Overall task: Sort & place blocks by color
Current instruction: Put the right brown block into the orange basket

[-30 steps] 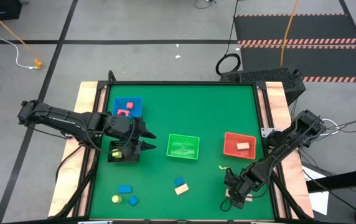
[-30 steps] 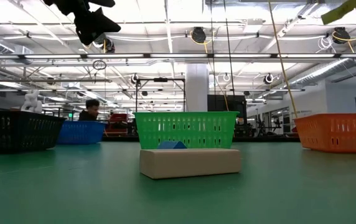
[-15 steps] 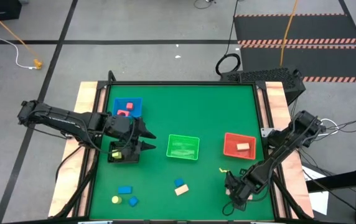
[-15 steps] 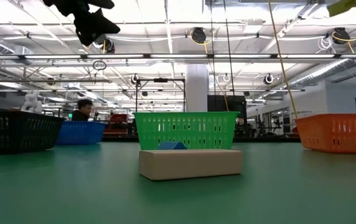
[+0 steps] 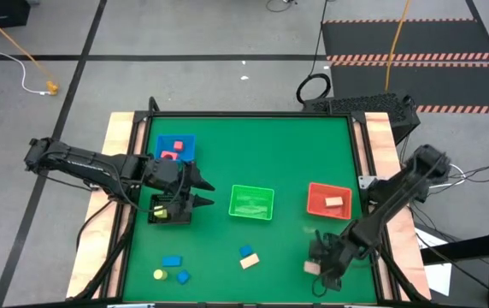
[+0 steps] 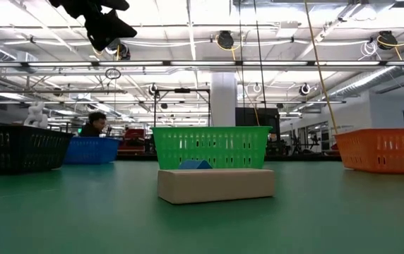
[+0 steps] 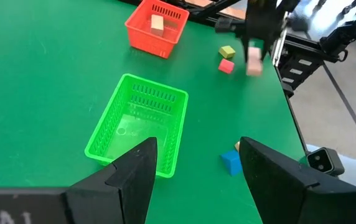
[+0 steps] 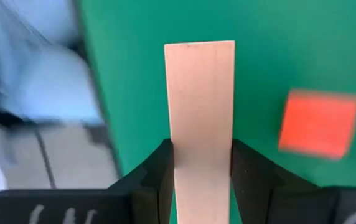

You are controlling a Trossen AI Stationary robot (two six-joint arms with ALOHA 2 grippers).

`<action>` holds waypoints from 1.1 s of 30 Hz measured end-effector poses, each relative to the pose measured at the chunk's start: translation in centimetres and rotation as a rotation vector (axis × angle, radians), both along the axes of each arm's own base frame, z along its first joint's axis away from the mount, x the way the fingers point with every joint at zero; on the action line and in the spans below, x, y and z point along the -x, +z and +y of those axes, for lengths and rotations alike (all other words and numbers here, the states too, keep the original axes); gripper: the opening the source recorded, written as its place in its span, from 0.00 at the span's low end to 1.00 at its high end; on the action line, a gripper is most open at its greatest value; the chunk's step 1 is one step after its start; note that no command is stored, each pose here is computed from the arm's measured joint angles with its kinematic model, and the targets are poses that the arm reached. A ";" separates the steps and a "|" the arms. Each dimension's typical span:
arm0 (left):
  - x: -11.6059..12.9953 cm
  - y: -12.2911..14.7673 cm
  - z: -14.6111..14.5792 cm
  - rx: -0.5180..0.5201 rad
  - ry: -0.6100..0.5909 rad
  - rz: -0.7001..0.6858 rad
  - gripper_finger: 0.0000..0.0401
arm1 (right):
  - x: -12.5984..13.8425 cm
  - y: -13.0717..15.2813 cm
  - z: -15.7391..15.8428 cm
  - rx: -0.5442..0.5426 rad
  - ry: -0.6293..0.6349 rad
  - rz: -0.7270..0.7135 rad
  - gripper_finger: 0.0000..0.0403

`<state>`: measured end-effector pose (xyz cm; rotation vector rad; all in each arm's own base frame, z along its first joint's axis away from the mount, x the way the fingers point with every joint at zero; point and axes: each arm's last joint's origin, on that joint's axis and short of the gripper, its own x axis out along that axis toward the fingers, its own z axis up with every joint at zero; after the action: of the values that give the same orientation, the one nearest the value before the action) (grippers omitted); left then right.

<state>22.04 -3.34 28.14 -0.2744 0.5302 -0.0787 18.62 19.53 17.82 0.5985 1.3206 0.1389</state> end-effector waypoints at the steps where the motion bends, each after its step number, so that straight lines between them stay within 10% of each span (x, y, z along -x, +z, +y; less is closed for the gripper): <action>1: 0.0 0.0 0.0 0.000 0.000 0.000 0.57 | 0.0 0.8 -0.3 0.003 -0.024 -0.055 0.27; 13: 0.0 0.0 0.0 -0.022 -0.011 -0.005 0.57 | 1.2 8.5 -6.3 0.379 -0.221 -0.663 0.27; 21: 0.0 0.0 0.2 -0.060 0.056 -0.010 0.57 | 2.9 7.7 -9.8 0.579 -0.261 -0.458 0.28; 33: -0.2 0.3 1.1 -0.152 0.145 -0.043 0.57 | 3.6 6.4 -11.3 0.554 -0.300 -0.184 0.29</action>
<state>22.29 -2.20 28.40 -0.1612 0.4691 0.0960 14.99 8.18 24.24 0.2931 1.0146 -0.3997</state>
